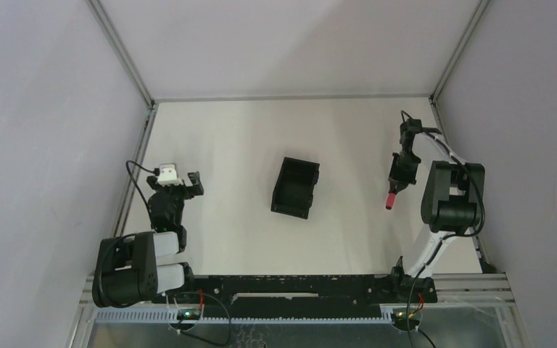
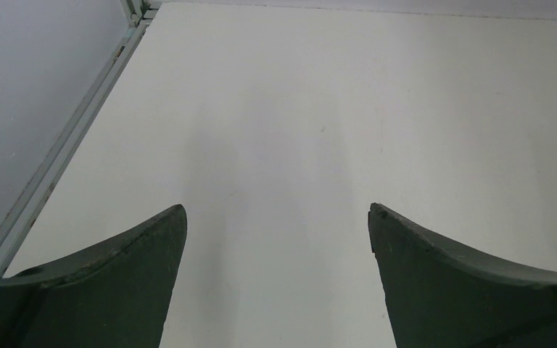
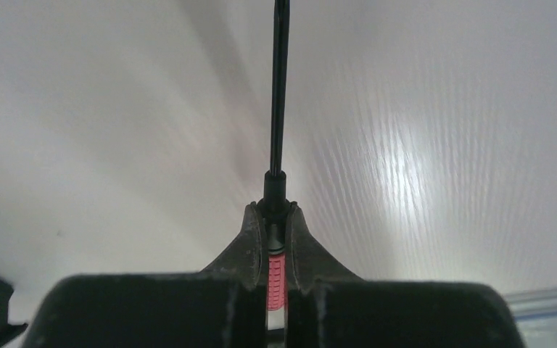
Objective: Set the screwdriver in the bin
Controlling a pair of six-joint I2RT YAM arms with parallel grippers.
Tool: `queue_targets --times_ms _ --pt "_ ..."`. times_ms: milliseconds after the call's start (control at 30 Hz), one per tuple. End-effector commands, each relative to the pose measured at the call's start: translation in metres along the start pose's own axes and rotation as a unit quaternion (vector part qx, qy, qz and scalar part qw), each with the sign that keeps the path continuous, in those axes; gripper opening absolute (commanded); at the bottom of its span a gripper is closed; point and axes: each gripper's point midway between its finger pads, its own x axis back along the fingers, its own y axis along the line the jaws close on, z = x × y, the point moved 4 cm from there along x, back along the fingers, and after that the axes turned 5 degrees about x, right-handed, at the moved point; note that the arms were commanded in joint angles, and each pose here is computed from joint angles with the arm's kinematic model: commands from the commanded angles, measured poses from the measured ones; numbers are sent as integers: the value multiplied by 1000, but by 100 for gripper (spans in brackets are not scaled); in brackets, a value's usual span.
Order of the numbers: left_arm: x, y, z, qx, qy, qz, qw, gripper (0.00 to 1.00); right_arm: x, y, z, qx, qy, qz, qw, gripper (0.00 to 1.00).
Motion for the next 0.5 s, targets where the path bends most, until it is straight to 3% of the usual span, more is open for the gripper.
queue_targets --times_ms 0,200,467 --pt "-11 -4 -26 -1 -44 8 999 100 63 -1 8 -6 -18 -5 1000 0" --pt "-11 -4 -25 -1 -42 7 999 100 94 38 27 23 -21 -60 998 0" --pt "-11 -4 -26 -1 -44 8 999 100 129 174 41 153 -80 -149 974 0"
